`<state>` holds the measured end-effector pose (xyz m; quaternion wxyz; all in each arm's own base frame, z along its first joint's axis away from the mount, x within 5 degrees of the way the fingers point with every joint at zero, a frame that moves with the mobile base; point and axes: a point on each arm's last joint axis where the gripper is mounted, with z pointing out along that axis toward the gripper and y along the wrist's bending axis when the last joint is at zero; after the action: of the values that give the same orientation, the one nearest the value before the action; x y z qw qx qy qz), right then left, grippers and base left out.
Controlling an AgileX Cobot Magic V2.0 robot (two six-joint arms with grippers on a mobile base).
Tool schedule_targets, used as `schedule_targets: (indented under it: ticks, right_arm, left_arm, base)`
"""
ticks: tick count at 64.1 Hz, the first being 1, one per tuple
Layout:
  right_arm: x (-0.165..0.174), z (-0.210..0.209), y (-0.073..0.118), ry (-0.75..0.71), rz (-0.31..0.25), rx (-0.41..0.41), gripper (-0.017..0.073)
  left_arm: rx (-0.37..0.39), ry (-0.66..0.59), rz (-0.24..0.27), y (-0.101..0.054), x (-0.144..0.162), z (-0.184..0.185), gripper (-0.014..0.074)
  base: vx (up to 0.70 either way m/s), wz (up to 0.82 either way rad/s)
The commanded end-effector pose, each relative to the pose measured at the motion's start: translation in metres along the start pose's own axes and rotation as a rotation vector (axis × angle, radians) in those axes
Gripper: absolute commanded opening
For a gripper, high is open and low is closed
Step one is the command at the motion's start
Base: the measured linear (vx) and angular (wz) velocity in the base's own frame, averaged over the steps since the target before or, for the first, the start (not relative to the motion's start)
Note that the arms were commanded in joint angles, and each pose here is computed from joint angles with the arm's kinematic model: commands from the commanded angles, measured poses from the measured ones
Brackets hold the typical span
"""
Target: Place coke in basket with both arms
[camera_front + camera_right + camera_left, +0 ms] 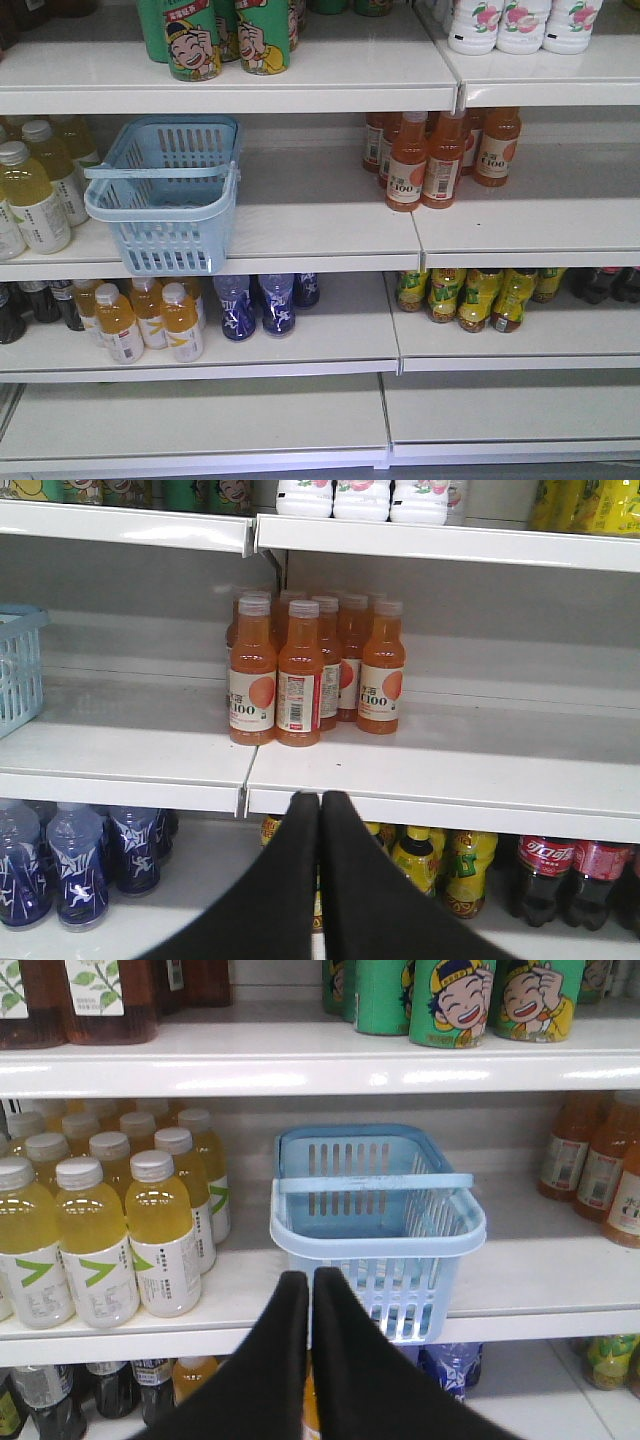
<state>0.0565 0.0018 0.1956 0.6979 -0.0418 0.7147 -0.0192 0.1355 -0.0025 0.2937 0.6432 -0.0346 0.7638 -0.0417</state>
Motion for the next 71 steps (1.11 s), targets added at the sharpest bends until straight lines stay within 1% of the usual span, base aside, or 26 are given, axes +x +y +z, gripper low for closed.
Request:
schedule_targets:
  ticks: [1, 20, 31, 41, 58, 64, 71]
  right_arm:
    - [-0.0049, -0.0006, -0.0005, -0.079, -0.007, 0.008, -0.0010]
    - [-0.0049, -0.0006, -0.0005, -0.079, -0.007, 0.008, -0.0010]
    - [-0.0049, -0.0006, -0.0005, -0.079, -0.007, 0.008, -0.0010]
    - [-0.0049, -0.0006, -0.0005, -0.079, -0.007, 0.008, -0.0010]
    - [-0.0049, -0.0006, -0.0005, -0.079, -0.007, 0.008, -0.0010]
    - [-0.0049, -0.0006, -0.0005, -0.079, -0.007, 0.008, -0.0010]
    - [-0.0049, -0.0006, -0.0005, -0.079, -0.007, 0.008, -0.0010]
  left_arm:
    - [0.008, -0.082, -0.011, -0.0016, -0.0155, 0.0029, -0.0006]
    - [0.008, -0.085, -0.014, -0.0016, -0.0158, 0.0029, 0.0003]
    - [0.007, -0.069, -0.013, -0.0016, -0.0144, 0.0030, 0.0062]
    - [0.004, -0.028, -0.010, -0.0013, -0.0106, 0.0032, 0.0165]
    - [0.004, -0.026, -0.009, -0.0013, -0.0104, 0.0032, 0.0433]
    - [0.004, -0.031, -0.009, -0.0013, -0.0109, 0.0031, 0.0486]
    - [0.007, -0.075, -0.010, -0.0016, -0.0149, 0.0029, 0.0501]
  base:
    - [0.00, 0.00]
    - [0.00, 0.00]
    - [0.00, 0.00]
    - [0.00, 0.00]
    - [0.00, 0.00]
    - [0.00, 0.00]
    - [0.00, 0.00]
